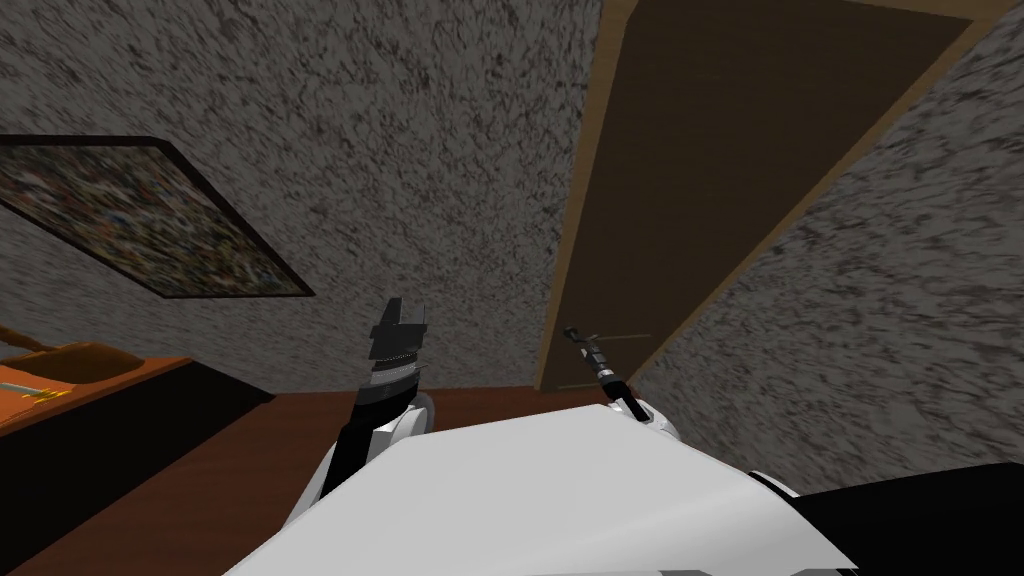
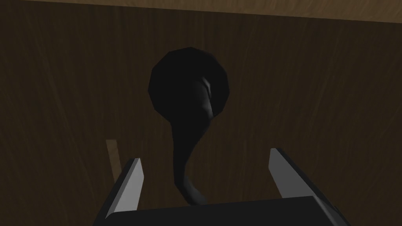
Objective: Pull the door open
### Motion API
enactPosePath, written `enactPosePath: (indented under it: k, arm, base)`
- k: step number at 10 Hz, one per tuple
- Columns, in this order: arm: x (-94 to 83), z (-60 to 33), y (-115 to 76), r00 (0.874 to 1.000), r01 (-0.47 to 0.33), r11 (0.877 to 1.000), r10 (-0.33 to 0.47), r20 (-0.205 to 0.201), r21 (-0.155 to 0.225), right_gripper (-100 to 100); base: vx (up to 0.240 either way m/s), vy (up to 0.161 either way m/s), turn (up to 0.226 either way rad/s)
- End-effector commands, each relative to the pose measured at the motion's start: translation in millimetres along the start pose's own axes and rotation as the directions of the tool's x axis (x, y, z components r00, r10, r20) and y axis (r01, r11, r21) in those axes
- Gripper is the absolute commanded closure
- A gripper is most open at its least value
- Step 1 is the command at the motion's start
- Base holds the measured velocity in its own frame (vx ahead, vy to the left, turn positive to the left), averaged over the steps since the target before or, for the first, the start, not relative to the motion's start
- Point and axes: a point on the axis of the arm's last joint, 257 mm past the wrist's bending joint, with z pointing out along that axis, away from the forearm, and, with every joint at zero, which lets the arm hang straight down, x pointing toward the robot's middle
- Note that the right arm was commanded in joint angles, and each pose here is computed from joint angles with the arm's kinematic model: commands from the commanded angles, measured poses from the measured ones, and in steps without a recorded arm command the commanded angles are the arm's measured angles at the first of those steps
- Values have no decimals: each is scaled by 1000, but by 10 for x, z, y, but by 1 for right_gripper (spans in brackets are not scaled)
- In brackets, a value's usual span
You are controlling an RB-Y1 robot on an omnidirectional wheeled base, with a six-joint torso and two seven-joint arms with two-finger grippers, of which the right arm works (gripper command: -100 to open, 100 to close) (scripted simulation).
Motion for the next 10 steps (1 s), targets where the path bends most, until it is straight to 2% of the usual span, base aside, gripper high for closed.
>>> enactPosePath:
  k: [1,3,4,9,10]
  arm:
    - [2,35,-6,1000,0,1000,0,7,3,-100]
    - [4,38,-4,1000,0,1000,0,8,2,-100]
    - [4,38,-4,1000,0,1000,0,8,2,100]
    - [4,38,-4,1000,0,1000,0,8,2,100]
    - [-19,-42,-24,1000,3,1000,-3,-4,5,100]
  base:
    - [203,-87,47]
    - [150,-62,30]
    - [-11,3,-8]
    - [-18,4,-3]
    - [-99,-67,148]
